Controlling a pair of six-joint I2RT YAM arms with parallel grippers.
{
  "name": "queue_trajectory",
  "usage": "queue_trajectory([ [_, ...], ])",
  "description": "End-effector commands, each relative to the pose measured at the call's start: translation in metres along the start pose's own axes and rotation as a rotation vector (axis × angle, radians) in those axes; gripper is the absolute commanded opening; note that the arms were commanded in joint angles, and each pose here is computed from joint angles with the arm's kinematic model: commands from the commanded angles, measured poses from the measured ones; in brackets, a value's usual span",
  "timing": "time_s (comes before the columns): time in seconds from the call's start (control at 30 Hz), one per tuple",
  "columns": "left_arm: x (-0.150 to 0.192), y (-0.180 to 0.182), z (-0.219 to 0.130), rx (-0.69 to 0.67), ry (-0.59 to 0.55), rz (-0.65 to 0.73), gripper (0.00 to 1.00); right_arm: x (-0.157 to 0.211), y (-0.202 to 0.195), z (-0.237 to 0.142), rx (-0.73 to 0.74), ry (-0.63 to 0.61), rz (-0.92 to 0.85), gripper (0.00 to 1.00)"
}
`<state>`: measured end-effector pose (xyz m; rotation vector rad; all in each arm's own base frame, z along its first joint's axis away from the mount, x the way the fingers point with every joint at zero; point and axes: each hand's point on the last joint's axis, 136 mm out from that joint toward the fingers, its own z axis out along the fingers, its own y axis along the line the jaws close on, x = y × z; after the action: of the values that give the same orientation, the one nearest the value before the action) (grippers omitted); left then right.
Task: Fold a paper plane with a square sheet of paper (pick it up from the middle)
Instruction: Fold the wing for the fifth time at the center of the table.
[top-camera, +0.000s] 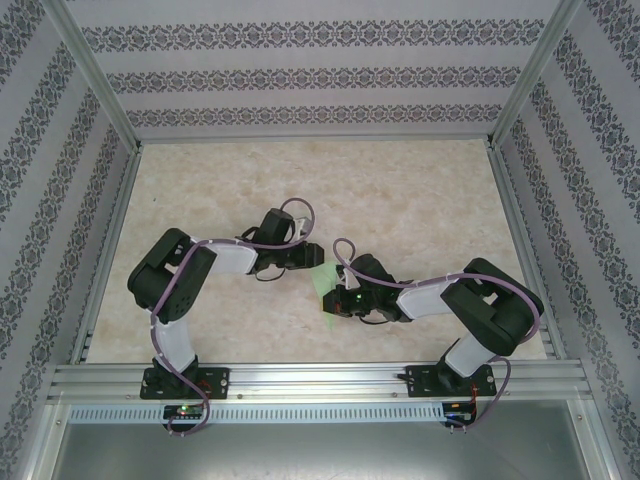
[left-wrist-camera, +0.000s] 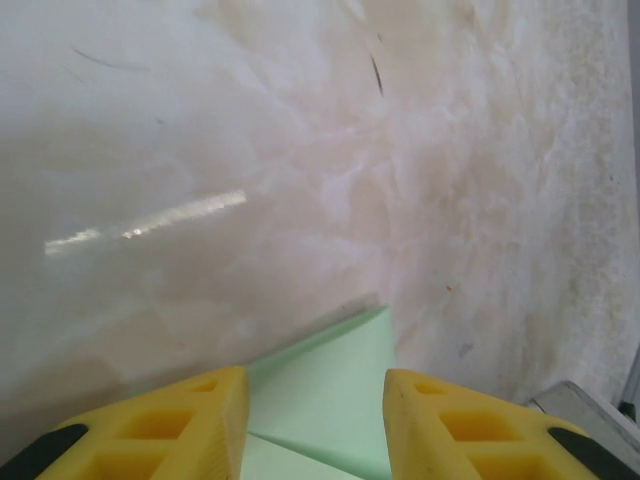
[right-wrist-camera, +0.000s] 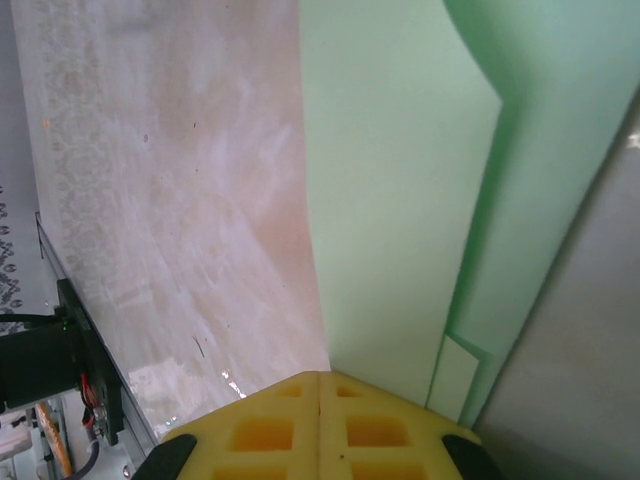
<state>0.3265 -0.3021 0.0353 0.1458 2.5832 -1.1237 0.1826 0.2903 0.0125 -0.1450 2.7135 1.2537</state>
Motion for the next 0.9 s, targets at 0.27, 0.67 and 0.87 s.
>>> queue_trajectory([
  [0.27,-0.038,-0.002,-0.036,-0.047,-0.111,0.033,0.45,0.027,-0.049,-0.004,0.189,0.127,0.051,0.03],
  [0.67,-0.007,-0.028,-0.074,-0.008,-0.114,0.022,0.45,0.015,-0.044,-0.002,0.185,0.132,0.037,0.03],
  [0.87,0.003,-0.047,-0.082,0.011,-0.125,0.055,0.46,0.022,-0.051,-0.005,0.211,0.147,0.058,0.03],
])
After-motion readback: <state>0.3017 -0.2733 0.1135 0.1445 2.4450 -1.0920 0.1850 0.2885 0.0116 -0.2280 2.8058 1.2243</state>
